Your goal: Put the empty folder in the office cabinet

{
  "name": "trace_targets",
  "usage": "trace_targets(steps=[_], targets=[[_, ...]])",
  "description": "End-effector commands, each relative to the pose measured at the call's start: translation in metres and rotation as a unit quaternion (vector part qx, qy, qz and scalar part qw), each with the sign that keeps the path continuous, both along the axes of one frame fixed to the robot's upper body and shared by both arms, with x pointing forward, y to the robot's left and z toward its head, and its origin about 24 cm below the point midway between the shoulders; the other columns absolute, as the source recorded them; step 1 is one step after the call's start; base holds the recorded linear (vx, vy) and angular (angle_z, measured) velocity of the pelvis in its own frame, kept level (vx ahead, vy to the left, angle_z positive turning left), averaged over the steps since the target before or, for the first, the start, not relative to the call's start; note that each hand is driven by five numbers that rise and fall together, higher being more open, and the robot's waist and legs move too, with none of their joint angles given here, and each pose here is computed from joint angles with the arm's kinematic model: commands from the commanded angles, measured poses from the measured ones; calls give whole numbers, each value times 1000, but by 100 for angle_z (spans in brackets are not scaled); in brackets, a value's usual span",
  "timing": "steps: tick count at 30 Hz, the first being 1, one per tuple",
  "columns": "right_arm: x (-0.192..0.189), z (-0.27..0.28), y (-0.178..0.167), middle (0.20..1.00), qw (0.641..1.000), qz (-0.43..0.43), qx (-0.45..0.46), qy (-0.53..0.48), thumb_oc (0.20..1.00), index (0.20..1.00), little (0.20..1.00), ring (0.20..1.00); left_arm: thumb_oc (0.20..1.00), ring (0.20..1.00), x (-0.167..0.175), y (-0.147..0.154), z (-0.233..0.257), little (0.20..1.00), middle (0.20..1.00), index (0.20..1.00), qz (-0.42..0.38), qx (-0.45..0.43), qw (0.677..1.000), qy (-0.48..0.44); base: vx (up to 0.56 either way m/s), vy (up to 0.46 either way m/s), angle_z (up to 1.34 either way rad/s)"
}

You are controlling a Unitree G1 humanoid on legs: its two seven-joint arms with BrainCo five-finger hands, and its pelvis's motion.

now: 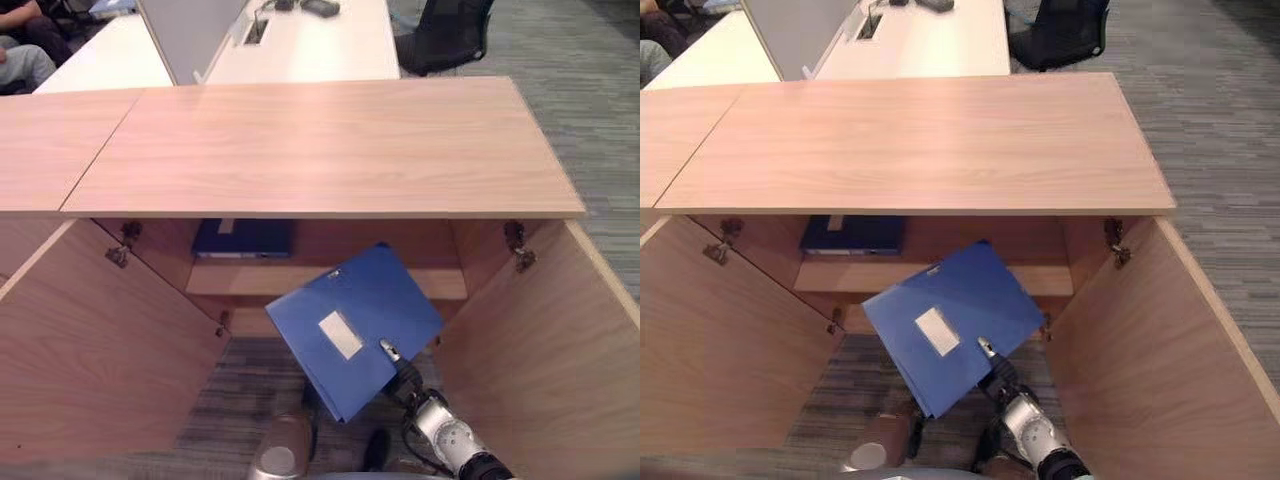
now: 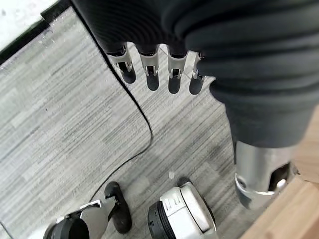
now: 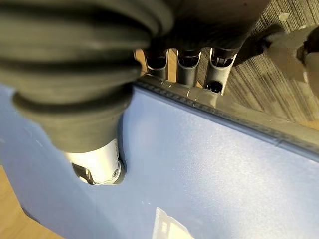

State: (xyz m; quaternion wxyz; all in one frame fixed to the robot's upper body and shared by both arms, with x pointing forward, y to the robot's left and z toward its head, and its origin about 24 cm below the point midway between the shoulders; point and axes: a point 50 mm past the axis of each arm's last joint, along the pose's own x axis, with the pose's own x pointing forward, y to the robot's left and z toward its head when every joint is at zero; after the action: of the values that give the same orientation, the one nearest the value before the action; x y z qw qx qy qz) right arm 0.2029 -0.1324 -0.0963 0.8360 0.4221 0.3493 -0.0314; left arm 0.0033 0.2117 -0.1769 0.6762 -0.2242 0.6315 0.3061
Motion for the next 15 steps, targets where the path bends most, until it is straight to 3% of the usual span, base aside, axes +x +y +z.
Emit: trace_targets(steps=[1, 5, 15], targets=[[7, 21, 25, 200, 995, -2, 73, -64, 200, 200, 200, 200, 1000, 1000, -21, 7, 2, 1000, 1000, 1000, -40, 16, 999, 30, 214, 285, -80], [-4, 15, 31, 200, 995, 24, 75, -52, 200, 200, 200, 200, 1000, 1000, -9, 31, 6, 1000, 1000, 1000, -79, 42, 996, 20, 210, 332, -48], [3, 32, 46, 200, 989, 63, 95, -98, 200, 200, 200, 200, 1000, 1000, -10, 34, 8, 1000, 1000, 1000, -150, 56, 987, 14, 56, 211, -23]])
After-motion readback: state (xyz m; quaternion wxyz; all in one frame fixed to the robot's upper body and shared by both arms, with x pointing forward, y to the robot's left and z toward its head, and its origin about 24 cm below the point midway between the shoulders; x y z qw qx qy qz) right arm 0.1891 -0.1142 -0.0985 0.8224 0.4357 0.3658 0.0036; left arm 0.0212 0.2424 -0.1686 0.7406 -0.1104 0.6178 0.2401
